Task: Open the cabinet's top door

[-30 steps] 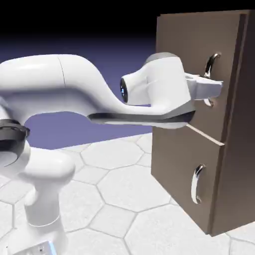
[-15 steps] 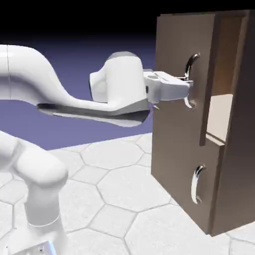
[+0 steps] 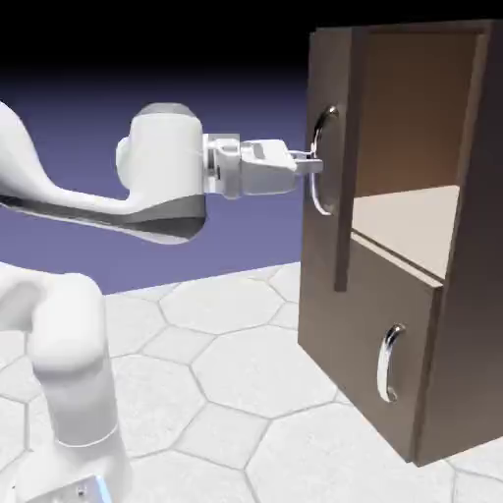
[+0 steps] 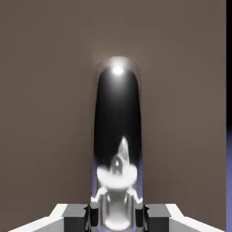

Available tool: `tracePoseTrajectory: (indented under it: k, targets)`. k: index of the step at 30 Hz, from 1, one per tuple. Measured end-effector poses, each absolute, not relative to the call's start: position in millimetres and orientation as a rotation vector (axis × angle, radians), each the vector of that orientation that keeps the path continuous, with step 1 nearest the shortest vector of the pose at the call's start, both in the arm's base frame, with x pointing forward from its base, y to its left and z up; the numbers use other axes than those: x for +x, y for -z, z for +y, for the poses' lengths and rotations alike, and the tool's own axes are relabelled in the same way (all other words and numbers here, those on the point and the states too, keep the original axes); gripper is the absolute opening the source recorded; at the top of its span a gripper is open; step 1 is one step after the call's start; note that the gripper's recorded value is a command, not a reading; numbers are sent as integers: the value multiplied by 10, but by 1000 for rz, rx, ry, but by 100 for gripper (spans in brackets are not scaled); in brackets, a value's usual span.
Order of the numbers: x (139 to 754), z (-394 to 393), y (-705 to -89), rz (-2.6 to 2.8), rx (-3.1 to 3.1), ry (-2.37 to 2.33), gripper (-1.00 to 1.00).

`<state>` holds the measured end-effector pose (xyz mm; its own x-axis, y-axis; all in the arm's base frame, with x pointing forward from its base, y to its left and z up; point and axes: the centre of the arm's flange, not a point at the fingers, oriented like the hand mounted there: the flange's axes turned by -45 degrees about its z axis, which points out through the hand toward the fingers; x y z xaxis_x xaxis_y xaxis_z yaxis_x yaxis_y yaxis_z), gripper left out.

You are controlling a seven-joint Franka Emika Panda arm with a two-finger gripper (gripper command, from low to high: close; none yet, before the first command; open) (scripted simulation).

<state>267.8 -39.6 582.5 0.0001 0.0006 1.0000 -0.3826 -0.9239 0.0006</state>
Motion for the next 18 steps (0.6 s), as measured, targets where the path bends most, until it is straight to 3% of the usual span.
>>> tracePoseTrajectory:
  k: [18]
  targets:
    - [2224,106,-5825,-543,1906,-1907,-100]
